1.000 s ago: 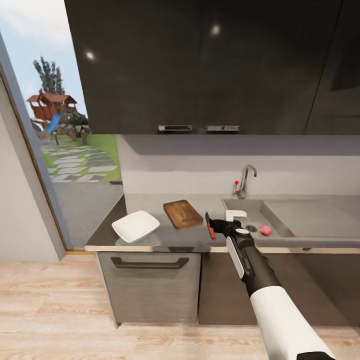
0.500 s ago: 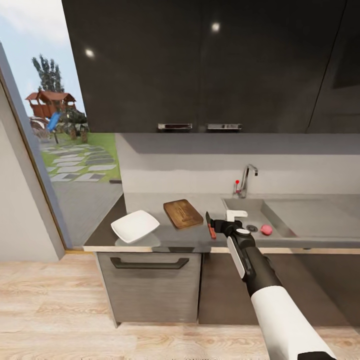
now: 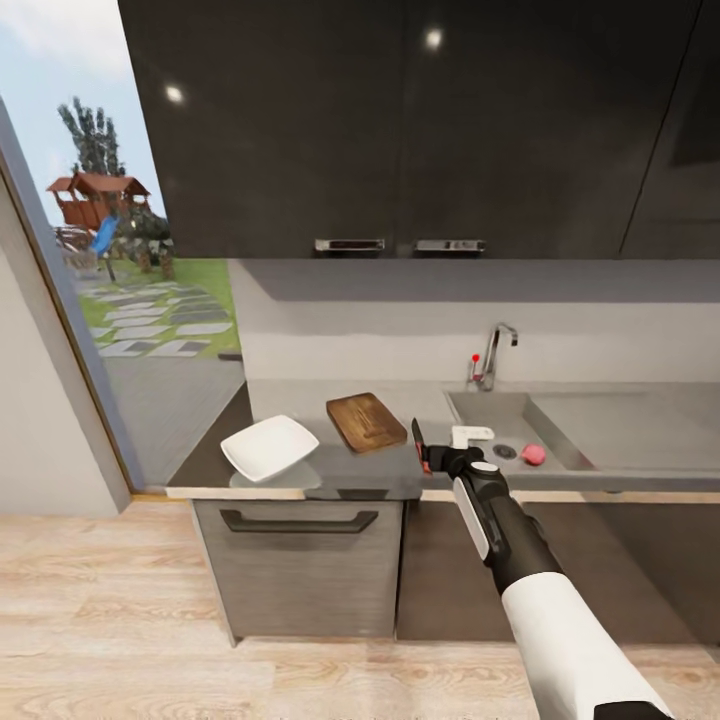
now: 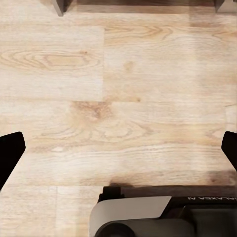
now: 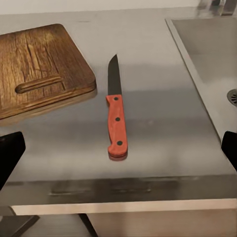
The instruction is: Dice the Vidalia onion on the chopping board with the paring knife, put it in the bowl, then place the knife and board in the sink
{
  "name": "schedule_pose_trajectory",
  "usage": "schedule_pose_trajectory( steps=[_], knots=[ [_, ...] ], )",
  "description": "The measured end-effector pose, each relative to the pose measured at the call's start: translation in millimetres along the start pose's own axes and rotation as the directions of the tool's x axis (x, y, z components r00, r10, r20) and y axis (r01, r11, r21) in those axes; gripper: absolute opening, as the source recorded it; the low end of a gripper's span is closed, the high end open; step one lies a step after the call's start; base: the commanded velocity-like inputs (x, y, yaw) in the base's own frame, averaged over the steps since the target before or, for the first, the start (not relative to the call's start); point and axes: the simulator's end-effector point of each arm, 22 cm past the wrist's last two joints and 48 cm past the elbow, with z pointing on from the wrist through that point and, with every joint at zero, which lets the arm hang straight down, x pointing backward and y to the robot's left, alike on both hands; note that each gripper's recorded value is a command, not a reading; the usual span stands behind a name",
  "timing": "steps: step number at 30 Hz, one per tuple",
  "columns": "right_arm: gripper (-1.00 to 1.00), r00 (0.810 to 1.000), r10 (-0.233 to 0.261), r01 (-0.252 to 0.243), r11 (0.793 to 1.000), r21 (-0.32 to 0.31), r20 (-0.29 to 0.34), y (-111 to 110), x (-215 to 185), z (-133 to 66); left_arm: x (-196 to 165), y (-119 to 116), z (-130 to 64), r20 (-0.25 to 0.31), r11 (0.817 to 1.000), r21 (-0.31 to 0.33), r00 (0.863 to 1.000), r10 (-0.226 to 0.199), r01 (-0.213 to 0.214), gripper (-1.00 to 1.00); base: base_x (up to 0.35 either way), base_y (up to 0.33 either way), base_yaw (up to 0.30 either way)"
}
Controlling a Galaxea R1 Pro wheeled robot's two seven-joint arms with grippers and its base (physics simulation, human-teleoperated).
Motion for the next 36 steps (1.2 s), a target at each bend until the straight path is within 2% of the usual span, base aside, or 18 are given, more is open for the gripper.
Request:
schedule_pose_trajectory(
  steps=[15,24,36],
  knots=[
    [1.0,1.0,-0.001,0.001,1.0,0.0,-0.023,0.3,13.2,7.3,8.5,0.0,0.4,-0.021,1.0,0.0,1.0,0.0,0.0,1.0,0.003,0.0,0.0],
    [1.0,0.999,-0.001,0.001,1.0,0.0,-0.035,0.1,20.5,11.2,13.4,0.6,0.5,-0.033,1.0,-0.001,0.999,0.001,-0.001,1.0,0.212,0.0,0.0],
    [1.0,0.998,-0.001,0.001,1.0,-0.001,-0.057,0.9,33.3,17.4,20.0,1.1,0.8,-0.049,1.0,-0.001,0.999,0.001,-0.001,1.0,0.026,0.0,0.0]
  ],
)
